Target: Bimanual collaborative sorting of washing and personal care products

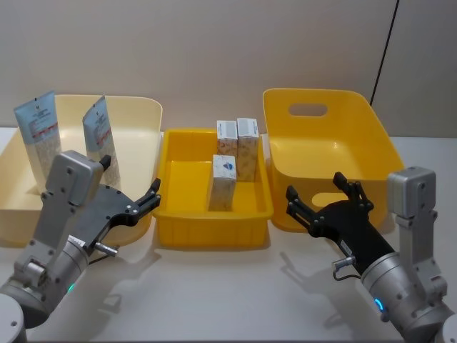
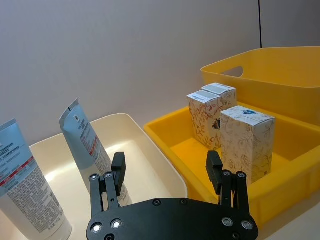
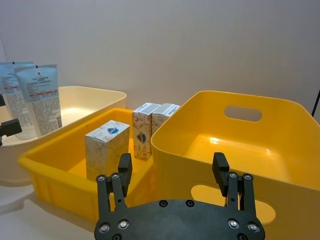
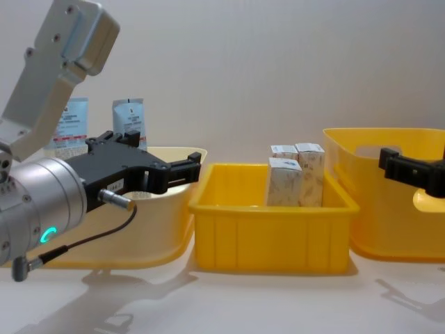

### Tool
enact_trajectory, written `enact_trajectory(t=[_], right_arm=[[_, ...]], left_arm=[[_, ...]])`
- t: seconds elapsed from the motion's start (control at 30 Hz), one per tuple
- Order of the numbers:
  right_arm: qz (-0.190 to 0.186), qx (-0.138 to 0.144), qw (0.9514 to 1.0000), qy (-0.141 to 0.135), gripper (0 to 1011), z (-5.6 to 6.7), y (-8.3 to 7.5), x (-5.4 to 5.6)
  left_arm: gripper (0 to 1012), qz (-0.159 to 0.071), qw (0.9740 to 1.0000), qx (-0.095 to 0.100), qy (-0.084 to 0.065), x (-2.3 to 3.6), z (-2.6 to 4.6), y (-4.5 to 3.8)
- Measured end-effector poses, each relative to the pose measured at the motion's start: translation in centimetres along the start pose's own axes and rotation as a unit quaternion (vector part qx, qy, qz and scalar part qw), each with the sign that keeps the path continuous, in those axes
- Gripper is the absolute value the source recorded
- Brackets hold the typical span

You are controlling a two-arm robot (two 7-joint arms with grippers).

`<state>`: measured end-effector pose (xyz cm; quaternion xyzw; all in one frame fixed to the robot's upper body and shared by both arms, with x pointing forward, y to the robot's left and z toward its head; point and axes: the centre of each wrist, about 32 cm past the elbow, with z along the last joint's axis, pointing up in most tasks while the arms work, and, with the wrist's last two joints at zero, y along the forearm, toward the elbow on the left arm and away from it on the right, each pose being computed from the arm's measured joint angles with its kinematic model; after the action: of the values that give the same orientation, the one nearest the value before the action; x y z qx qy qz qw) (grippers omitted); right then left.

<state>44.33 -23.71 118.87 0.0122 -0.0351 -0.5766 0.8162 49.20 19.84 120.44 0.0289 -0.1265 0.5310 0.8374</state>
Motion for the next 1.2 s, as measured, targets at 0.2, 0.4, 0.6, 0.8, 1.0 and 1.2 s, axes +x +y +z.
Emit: enact_trajectory(t=[0.2, 0.4, 0.6, 0.8, 1.0, 1.2], right_arm=[[0.000, 0.000, 1.0000, 0.000, 1001, 0.00, 0.00, 0.00], [0.000, 0.000, 1.0000, 0.000, 1001, 0.00, 0.00, 0.00], [0.000, 0.000, 1.0000, 0.000, 1001, 0.00, 0.00, 0.00], [0.000, 0.000, 1.0000, 0.000, 1001, 0.00, 0.00, 0.00], [0.000, 0.000, 1.0000, 0.000, 1001, 0.00, 0.00, 0.00], [0.000, 0.000, 1.0000, 0.000, 1001, 0.00, 0.00, 0.00]], left_arm=[[1003, 0.000, 1.0000, 0.000, 0.000, 0.00, 0.00, 0.00], [1003, 0.000, 1.0000, 0.000, 0.000, 0.00, 0.00, 0.00], [1003, 0.000, 1.0000, 0.000, 0.000, 0.00, 0.00, 0.00], [1003, 0.000, 1.0000, 0.000, 0.000, 0.00, 0.00, 0.00], [1003, 0.000, 1.0000, 0.000, 0.000, 0.00, 0.00, 0.00], [1003, 0.000, 1.0000, 0.000, 0.000, 0.00, 0.00, 0.00]])
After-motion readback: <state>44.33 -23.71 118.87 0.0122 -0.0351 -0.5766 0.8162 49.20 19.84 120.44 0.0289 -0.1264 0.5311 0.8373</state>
